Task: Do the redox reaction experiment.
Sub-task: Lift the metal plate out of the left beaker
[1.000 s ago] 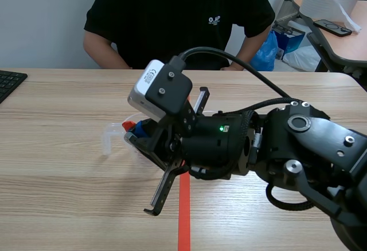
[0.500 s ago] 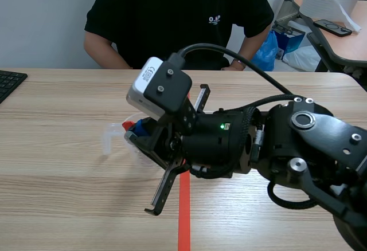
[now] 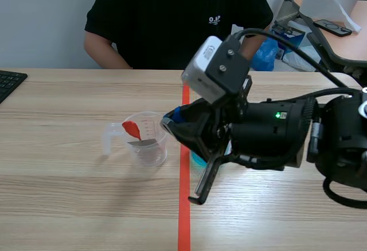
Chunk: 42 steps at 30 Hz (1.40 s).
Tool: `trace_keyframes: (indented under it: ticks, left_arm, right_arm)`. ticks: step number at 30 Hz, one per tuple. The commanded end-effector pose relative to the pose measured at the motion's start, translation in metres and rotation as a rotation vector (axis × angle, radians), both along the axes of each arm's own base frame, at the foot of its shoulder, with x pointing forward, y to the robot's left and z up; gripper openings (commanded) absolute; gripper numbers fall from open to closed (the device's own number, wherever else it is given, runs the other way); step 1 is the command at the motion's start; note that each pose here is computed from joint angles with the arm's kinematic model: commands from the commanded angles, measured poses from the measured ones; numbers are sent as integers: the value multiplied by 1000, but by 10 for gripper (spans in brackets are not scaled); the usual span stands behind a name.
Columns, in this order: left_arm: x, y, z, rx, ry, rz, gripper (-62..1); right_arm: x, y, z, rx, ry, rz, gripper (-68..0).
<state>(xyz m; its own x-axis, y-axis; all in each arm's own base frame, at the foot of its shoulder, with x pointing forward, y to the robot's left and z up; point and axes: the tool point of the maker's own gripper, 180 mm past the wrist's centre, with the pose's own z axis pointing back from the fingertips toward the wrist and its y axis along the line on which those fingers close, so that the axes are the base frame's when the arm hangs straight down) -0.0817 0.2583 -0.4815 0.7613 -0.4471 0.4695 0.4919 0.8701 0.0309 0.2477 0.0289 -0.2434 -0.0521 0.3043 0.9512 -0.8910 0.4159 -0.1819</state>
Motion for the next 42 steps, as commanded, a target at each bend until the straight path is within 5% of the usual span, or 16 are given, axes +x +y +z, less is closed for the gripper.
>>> trace_keyframes:
  ticks: [1,16,20,24,29,42]
  left_arm:
    - [-1,1,3,-3,-2,-5,-578]
    - [-1,1,3,-2,-1,-5,-578]
    - [-1,1,3,-2,-2,-5,-578]
    - [-1,1,3,-2,-2,-5,-578]
    - [-1,1,3,-2,-2,-5,-578]
    - [0,1,3,-3,-2,-5,-578]
  right_arm:
    - [3,-4,22,47,-44,0,-669]
    - [37,-77,63,115,-56,-217,-669]
    - [37,-80,54,72,-30,-223,-669]
    - [35,-78,53,64,-28,-208,-669]
    - [18,-67,47,36,-13,-90,-669]
    - [8,-64,37,-27,-7,-27,-660]
